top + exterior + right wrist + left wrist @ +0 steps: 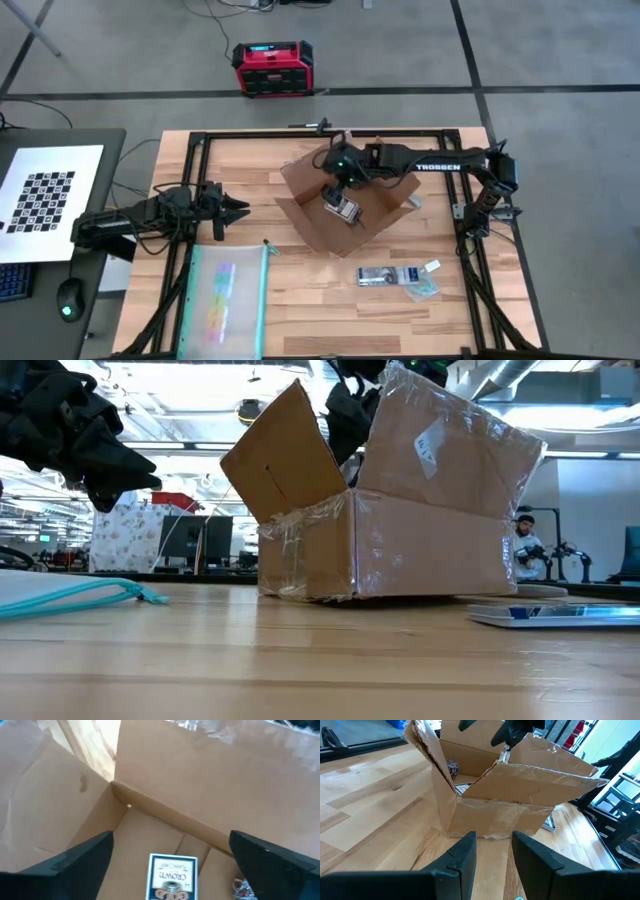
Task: Unpack boxes
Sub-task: Remove the white deck of cards from the cardboard box
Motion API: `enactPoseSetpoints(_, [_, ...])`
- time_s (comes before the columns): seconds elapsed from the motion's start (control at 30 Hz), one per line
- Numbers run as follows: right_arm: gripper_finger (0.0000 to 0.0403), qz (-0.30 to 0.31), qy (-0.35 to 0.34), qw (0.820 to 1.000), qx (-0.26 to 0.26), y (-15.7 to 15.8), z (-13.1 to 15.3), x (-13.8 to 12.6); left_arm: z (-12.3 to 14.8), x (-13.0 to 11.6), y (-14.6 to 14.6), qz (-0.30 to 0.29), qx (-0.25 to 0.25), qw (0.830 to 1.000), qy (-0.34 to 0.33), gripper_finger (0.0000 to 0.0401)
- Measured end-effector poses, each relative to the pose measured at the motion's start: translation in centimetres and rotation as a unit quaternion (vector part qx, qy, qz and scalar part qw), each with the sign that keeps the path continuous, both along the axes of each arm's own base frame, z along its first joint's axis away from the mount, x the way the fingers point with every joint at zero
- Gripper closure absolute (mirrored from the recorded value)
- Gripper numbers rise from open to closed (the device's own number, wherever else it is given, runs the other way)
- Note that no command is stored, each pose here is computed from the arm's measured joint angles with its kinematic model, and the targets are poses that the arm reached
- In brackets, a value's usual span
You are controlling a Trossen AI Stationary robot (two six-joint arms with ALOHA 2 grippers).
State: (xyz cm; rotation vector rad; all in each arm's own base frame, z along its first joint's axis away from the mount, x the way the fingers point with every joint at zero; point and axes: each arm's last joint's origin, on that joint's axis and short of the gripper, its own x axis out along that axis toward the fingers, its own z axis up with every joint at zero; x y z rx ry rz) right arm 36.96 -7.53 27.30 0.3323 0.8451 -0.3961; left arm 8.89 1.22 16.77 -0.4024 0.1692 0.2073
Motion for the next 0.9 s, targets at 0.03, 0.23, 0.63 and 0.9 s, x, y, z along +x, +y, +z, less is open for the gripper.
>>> enactPoseSetpoints(0.03, [0.0017, -0.007, -0.003, 1.000, 0.007, -0.1, 0.0, 0.0, 0.0, 0.0, 0.0, 0.000, 0.000, 1.000, 0.000, 0.0292])
enactPoseSetpoints(0.23, [0.0016, 0.010, 0.062, 0.998, 0.004, -0.1, -0.6, -1.0, 0.0, 0.0, 0.0, 0.000, 0.000, 1.000, 0.000, 0.0292])
enactPoseSetpoints(0.63, [0.0039, 0.011, 0.111, 0.994, -0.006, 1.0, -1.5, -1.3, 0.0, 0.0, 0.0, 0.000, 0.000, 1.000, 0.000, 0.0292])
enactPoseSetpoints(0.9, [0.0039, 0.031, 0.170, 0.985, 0.002, 1.1, -6.2, 0.6, 0.0, 0.0, 0.0, 0.000, 0.000, 1.000, 0.000, 0.0292])
